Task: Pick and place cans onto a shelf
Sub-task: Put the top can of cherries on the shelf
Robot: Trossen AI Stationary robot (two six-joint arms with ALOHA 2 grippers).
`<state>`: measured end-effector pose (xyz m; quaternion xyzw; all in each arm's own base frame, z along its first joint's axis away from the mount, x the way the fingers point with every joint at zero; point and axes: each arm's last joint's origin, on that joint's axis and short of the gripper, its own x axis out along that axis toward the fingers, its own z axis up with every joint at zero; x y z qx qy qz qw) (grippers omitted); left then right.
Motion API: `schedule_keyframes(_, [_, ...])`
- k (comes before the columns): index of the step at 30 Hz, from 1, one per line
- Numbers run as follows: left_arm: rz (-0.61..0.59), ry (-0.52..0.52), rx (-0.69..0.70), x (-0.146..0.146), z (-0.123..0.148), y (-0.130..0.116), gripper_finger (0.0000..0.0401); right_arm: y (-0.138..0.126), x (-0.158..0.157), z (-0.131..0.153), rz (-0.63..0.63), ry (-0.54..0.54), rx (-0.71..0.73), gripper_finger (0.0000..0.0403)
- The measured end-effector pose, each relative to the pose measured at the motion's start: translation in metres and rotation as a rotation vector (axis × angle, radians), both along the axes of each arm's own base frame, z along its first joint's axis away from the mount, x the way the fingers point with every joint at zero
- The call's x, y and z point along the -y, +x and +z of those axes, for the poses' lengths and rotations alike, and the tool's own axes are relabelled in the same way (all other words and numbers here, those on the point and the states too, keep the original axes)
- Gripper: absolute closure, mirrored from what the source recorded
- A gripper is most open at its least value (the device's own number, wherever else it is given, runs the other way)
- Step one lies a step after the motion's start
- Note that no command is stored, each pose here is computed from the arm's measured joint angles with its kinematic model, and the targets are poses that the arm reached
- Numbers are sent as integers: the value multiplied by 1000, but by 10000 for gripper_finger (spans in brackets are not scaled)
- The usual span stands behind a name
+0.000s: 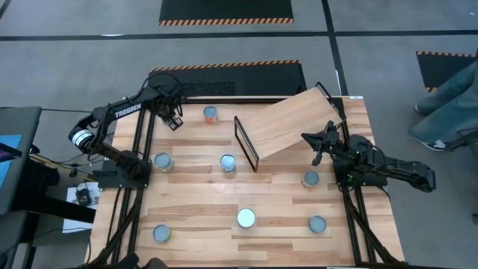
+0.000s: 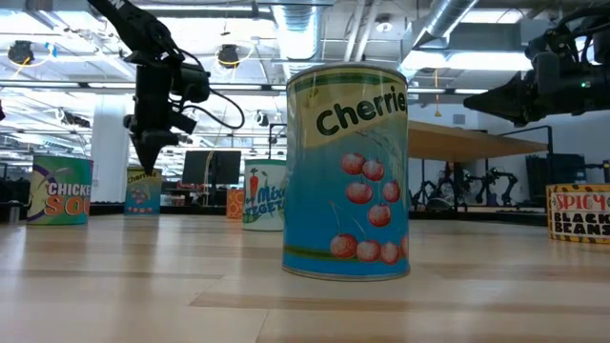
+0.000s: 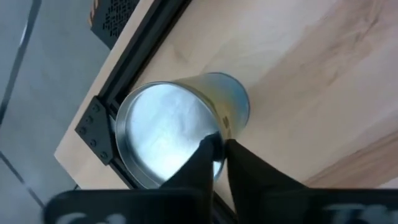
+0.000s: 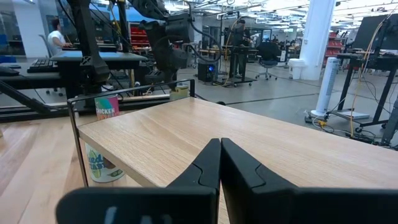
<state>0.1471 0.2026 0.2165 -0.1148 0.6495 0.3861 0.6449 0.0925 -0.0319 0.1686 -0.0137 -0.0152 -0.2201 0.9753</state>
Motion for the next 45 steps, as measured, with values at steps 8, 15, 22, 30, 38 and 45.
schedule_keyframes(8, [-72,19,49,-3,39,15,401,0,0,0,0,0,0,369])
schedule_keyframes(15, [-147,133,181,6,111,41,401,0,0,0,0,0,0,369])
schedule_keyframes(22, [-308,264,387,40,177,76,401,0,0,0,0,0,0,369])
schedule_keyframes(30, [-491,295,507,61,209,130,401,0,0,0,0,0,0,369])
schedule_keyframes(38, [-710,182,543,64,206,198,401,0,0,0,0,0,0,369])
schedule_keyframes(45, [-757,106,425,68,182,234,401,0,0,0,0,0,0,369])
